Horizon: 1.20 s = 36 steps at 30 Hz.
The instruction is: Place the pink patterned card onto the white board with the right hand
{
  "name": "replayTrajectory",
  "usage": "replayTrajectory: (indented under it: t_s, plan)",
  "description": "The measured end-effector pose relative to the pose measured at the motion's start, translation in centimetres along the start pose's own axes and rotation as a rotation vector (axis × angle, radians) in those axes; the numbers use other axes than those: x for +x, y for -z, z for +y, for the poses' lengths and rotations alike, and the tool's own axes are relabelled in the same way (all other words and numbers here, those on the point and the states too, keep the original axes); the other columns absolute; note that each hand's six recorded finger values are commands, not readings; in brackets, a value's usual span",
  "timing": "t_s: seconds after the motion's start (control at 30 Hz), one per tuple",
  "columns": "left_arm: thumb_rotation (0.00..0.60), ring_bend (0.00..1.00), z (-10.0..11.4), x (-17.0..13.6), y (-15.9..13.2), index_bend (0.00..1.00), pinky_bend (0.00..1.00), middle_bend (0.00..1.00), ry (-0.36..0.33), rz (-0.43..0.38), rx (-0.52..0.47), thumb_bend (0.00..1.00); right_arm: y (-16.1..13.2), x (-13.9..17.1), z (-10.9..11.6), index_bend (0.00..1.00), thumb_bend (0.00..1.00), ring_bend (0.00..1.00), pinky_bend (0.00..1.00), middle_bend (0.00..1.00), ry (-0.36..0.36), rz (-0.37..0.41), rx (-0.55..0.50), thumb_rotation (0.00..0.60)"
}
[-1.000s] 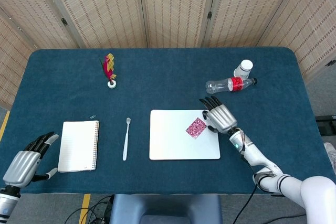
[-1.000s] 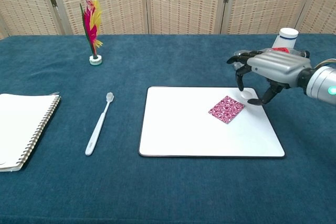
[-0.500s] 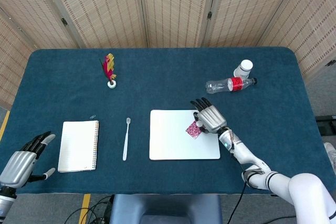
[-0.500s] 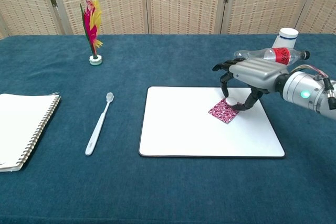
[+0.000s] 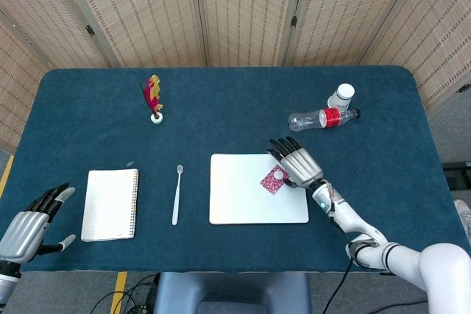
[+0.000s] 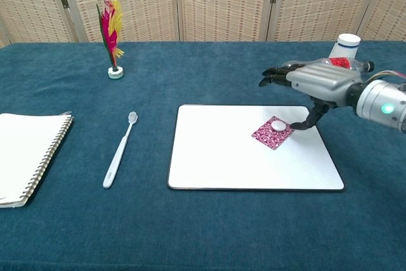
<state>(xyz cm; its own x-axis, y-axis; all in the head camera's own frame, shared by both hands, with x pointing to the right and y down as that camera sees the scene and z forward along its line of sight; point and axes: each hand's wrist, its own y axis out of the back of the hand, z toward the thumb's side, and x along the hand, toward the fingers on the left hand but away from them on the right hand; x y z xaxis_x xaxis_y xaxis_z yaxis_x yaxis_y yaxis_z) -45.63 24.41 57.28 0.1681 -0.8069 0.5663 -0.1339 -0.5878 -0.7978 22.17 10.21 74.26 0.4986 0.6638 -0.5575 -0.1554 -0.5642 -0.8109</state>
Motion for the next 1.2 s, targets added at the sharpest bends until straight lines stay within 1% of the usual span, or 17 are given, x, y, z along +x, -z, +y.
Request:
replayTrajectory:
  t_s: [0.13,0.27,0.37,0.53,0.6,0.67,0.77,0.87,1.03,1.1,1.2]
  plan:
    - [0.6,0.1,-0.2,0.0,-0.2,0.01,0.23,0.07,0.001,0.0,0.016,0.25,1.2,2.4,1.9,0.1,0.15,0.0,0.0,0.0,0.052,-0.019,-0.025,0.6]
    - [0.6,0.1,-0.7,0.1,-0.6,0.01,0.23,0.07,0.008,-0.002,0.043,0.25,3.3,6.2,4.2,0.1,0.15,0.0,0.0,0.0,0.139,-0.069,-0.045,0.6]
    - [0.6,0.1,-1.0,0.2,-1.0,0.01,0.23,0.07,0.009,-0.003,0.063,0.25,5.1,9.5,5.1,0.1,0.15,0.0,0.0,0.0,0.203,-0.123,-0.057,0.6]
    - [0.6,0.1,-1.0,0.2,-1.7,0.01,0.23,0.07,-0.01,-0.011,0.082,0.25,7.7,15.6,5.5,0.1,0.14,0.0,0.0,0.0,0.313,-0.229,-0.056,0.6]
    - [0.6,0.1,-1.0,0.1,-2.0,0.01,0.23,0.07,-0.023,-0.02,0.085,0.25,8.7,18.8,5.2,0.1,0.14,0.0,0.0,0.0,0.353,-0.287,-0.052,0.6]
    - [0.6,0.1,-1.0,0.1,-2.3,0.02,0.23,0.07,-0.028,-0.032,0.089,0.25,9.6,22.1,4.7,0.1,0.14,0.0,0.0,0.0,0.374,-0.346,-0.051,0.6]
    - [0.6,0.1,-1.2,0.0,-2.6,0.02,0.23,0.07,-0.026,-0.046,0.094,0.25,10.6,26.1,3.8,0.1,0.14,0.0,0.0,0.0,0.377,-0.418,-0.054,0.6]
    - [0.6,0.1,-1.0,0.0,-2.8,0.02,0.23,0.07,-0.04,-0.05,0.098,0.25,11.3,28.5,3.5,0.09,0.14,0.0,0.0,0.0,0.362,-0.454,-0.051,0.6]
    - [0.6,0.1,-1.0,0.1,-3.2,0.02,0.23,0.07,-0.067,-0.07,0.112,0.25,11.6,29.5,3.9,0.09,0.14,0.0,0.0,0.0,0.343,-0.457,-0.104,0.6]
    - [0.6,0.1,-1.0,0.2,-3.1,0.02,0.23,0.07,-0.079,-0.069,0.12,0.25,11.6,29.6,3.9,0.09,0.14,0.0,0.0,0.0,0.326,-0.451,-0.138,0.6]
    - [0.6,0.1,-0.9,0.2,-2.8,0.02,0.23,0.07,-0.093,-0.063,0.128,0.25,11.6,29.5,3.7,0.09,0.14,0.0,0.0,0.0,0.292,-0.441,-0.154,0.6]
